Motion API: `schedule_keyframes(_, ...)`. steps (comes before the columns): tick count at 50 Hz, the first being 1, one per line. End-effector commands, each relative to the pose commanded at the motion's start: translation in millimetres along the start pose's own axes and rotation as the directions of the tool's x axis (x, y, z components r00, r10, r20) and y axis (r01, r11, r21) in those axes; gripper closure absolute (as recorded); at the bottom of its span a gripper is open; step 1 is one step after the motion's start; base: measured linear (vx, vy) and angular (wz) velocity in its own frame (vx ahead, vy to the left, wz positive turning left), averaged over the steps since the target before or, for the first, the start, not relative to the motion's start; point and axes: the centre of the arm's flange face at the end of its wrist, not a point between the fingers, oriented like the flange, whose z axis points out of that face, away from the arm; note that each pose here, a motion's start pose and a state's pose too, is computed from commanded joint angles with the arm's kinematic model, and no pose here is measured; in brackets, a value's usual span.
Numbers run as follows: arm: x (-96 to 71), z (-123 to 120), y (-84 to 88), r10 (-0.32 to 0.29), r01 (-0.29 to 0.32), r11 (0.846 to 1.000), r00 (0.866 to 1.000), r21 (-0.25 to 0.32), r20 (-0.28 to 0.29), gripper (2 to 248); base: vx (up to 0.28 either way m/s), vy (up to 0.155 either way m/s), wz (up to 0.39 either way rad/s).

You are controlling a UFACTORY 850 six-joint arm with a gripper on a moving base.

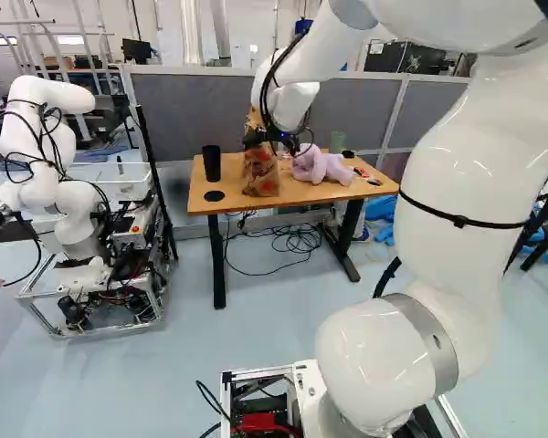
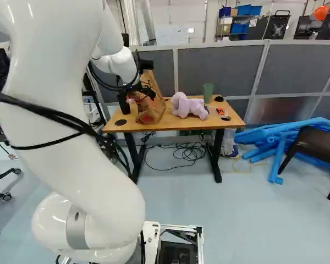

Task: Pick up the bag on the ground and place it on the table

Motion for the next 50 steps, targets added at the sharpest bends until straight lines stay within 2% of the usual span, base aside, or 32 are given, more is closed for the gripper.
schedule_keyframes(22, -66.8, -10.3, 33.8, -0.031, 0.025, 0.999, 0.990, -0.048, -0.134, 3, 0.000, 0.000, 0.000)
schedule_keyframes(50, -156.6, -30.4, 66.4, -0.081, 0.057, 0.994, 0.954, -0.088, -0.287, 3, 0.000, 0.000, 0.000)
